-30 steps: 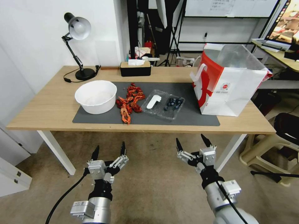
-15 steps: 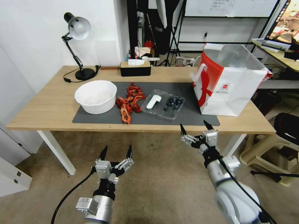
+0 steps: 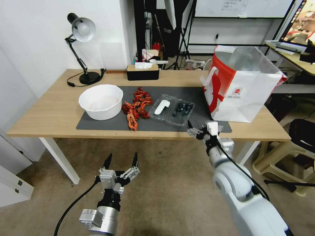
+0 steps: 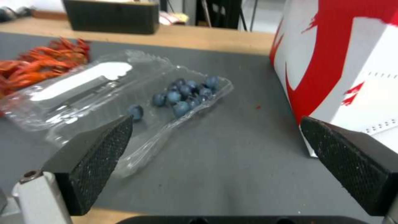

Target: Close the takeout container lid, then place the container into the takeout bag.

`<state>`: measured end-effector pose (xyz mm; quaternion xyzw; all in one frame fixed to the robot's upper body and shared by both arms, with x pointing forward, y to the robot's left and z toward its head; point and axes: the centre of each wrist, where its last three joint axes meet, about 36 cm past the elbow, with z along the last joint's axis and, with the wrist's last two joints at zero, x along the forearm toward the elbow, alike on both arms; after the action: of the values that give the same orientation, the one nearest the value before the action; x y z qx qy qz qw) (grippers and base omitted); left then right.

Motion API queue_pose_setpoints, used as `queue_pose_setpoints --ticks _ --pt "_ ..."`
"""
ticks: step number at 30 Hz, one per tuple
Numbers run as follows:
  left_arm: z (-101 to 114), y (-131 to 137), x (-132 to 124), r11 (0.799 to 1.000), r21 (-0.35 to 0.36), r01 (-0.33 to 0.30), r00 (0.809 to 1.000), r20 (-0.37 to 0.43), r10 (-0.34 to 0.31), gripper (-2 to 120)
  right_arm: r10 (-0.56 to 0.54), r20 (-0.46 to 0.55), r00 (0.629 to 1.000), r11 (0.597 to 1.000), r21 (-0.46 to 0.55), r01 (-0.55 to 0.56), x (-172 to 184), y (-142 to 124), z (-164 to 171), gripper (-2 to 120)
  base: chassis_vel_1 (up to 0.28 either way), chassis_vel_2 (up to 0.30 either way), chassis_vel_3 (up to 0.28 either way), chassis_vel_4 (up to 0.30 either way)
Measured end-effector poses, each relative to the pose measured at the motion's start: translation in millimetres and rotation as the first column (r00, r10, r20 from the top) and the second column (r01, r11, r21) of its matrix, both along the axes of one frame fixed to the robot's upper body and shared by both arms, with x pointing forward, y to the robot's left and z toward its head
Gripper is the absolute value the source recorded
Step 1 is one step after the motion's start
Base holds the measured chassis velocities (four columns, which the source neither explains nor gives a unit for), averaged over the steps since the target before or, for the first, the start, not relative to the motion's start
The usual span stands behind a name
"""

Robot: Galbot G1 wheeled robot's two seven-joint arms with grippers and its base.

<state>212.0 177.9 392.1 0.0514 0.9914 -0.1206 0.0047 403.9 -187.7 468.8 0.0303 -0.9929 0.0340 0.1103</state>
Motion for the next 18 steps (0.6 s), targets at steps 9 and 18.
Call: queue_pose_setpoints --ticks 9,18 --pt "-4 0 1 1.000 -0.003 -0.009 1.000 -0.001 0.009 100 -0.039 -0.162 0.986 0.999 -0.005 0.038 33 32 21 100 0.000 0.000 0.000 0.000" --pt "-6 2 1 1.000 0.000 -0.016 1.000 0.002 0.016 100 -0.064 -0.191 0.979 0.998 -0.041 0.057 48 39 26 100 0.000 0.000 0.000 0.000"
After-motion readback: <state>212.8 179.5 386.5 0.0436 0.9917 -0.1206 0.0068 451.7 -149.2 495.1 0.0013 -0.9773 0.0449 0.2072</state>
